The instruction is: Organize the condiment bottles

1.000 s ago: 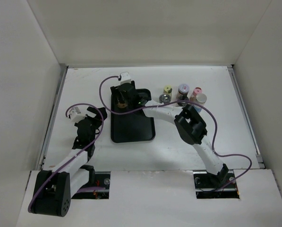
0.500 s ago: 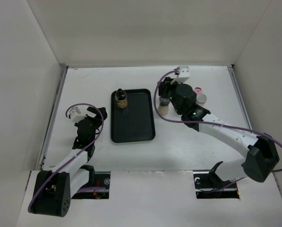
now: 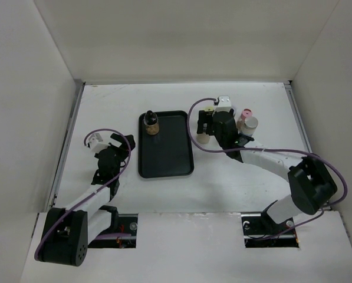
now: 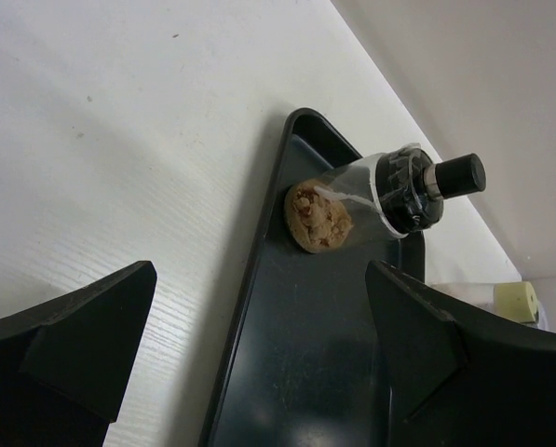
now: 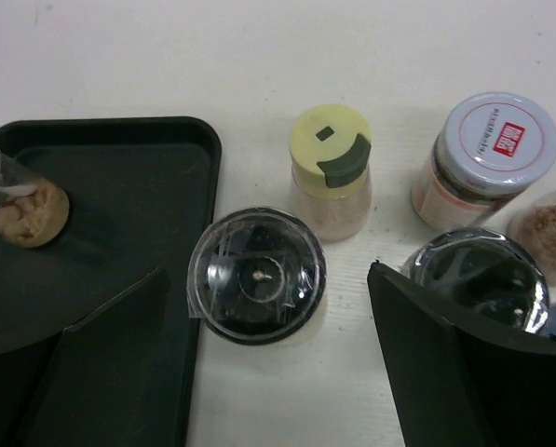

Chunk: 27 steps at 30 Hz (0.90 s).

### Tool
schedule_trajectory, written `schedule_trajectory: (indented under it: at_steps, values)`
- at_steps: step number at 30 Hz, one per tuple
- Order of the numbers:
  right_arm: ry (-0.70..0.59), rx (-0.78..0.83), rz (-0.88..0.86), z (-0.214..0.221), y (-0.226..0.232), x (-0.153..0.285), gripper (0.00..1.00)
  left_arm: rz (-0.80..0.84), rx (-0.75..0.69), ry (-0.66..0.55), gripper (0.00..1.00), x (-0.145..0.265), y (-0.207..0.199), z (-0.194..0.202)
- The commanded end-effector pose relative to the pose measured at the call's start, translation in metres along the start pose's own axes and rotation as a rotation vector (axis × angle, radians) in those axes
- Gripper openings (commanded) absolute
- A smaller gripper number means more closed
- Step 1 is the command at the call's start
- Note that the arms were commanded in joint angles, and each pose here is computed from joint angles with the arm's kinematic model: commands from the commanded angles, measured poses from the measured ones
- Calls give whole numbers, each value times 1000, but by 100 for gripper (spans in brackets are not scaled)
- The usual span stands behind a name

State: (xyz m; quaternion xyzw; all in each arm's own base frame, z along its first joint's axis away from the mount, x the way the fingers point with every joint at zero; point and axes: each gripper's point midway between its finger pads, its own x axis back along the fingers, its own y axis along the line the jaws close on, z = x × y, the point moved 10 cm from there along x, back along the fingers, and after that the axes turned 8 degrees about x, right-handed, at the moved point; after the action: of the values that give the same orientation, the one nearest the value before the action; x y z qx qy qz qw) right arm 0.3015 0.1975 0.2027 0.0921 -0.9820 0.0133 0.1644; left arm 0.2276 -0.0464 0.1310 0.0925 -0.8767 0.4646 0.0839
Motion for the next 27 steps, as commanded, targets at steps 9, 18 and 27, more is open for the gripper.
schedule_trajectory:
  at_steps: [9, 18, 27]
  values:
    - [-30, 3, -24, -11, 20, -39, 89, 67, 10, -35, 100, -1, -13, -5]
    - [-155, -8, -12, -46, 22, -15, 55, 54, 6, -28, 100, -3, -11, -4]
    - [-229, -14, -159, -81, 78, -22, 55, 56, 13, -21, 100, -4, -10, -3]
